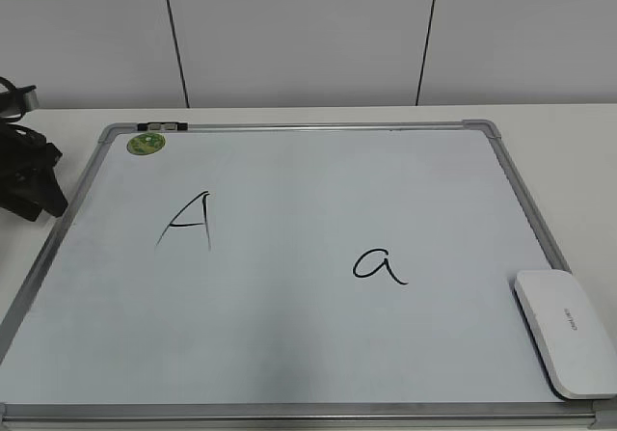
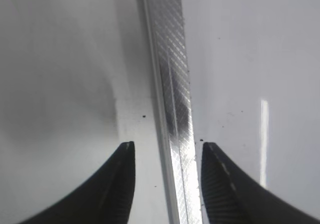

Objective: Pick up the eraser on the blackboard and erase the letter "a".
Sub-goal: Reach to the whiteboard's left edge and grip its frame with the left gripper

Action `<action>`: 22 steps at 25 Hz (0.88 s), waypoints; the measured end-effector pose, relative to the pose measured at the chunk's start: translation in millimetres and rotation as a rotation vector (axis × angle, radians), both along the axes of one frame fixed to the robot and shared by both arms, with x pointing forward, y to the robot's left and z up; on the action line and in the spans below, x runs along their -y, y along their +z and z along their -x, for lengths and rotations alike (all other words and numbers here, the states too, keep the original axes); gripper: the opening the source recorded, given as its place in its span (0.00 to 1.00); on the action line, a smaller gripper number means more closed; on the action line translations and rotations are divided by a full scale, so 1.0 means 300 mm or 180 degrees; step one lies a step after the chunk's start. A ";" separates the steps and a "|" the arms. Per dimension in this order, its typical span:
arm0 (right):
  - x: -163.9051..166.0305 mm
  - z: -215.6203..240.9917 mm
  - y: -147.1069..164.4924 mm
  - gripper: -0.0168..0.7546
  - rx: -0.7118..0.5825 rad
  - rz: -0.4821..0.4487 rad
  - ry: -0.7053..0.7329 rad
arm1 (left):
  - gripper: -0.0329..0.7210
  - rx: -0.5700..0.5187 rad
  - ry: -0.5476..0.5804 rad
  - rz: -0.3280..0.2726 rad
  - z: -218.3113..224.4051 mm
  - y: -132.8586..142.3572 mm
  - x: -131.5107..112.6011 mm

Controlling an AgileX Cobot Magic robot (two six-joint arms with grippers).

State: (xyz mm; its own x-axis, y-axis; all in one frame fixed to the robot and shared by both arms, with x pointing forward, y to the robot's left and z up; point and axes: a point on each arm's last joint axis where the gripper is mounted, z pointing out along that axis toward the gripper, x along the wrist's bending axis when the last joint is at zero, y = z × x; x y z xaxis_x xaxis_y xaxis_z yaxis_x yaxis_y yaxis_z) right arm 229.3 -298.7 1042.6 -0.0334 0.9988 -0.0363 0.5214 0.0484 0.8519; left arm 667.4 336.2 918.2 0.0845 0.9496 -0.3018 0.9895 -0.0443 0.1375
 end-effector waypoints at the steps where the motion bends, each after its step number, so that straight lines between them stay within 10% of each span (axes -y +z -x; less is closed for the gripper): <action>1: 0.000 0.000 0.000 0.78 0.0000 0.0000 0.0000 | 0.46 -0.0005 0.0001 0.0003 0.000 -0.002 0.000; 22: -0.001 0.000 0.000 0.78 0.0000 -0.0014 0.0009 | 0.41 -0.0131 0.0055 0.0090 -0.007 -0.075 0.005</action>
State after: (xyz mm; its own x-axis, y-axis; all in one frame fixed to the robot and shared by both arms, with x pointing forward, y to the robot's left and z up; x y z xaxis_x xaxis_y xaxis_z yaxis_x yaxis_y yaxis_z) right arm 229.3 -298.3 1042.6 -0.0363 0.9988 -0.0319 0.5214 0.0462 0.8521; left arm 669.3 334.7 895.8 0.0552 0.9419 -0.3313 0.9949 -0.0240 0.0975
